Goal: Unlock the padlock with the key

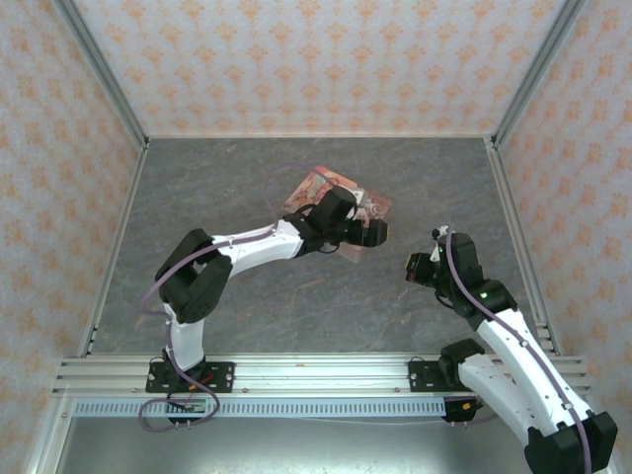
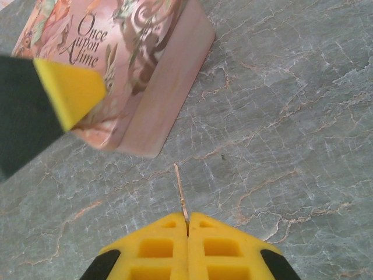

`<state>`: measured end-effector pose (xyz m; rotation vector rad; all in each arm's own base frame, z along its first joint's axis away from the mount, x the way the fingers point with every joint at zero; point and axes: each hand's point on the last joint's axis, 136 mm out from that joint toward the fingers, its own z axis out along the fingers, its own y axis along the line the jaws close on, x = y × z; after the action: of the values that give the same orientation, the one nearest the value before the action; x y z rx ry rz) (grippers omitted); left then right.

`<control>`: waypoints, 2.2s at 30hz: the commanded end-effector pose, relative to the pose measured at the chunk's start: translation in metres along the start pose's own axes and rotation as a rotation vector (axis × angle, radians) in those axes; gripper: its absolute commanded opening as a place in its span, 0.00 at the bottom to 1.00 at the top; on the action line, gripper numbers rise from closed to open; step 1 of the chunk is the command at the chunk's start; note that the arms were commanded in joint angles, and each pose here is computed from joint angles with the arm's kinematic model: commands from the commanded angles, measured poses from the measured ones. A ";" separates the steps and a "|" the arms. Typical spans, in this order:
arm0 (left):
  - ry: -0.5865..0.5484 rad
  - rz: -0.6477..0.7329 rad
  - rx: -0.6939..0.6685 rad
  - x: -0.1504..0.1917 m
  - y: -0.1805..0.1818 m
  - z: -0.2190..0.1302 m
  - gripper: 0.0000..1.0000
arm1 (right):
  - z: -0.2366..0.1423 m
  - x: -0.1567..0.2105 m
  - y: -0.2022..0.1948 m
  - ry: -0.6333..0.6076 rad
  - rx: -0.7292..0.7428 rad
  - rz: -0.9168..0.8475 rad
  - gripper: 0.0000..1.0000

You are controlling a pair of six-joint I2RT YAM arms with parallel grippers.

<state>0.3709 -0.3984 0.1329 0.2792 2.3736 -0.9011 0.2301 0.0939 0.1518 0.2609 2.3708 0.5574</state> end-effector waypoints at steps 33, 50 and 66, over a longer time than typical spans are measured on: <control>-0.265 0.220 -0.211 0.030 0.085 -0.153 1.00 | 0.088 -0.044 0.100 0.110 -0.410 0.099 0.00; -0.191 0.111 0.027 0.040 0.115 -0.101 0.90 | 0.157 -0.066 0.108 0.158 -0.390 0.076 0.00; -0.170 0.117 0.077 0.035 0.122 -0.058 0.79 | 0.180 -0.033 0.079 0.260 -0.327 0.098 0.00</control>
<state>0.3493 -0.2628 0.0670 0.3382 2.2236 -0.9055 0.3854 0.2172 0.1127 0.1548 2.3835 1.1234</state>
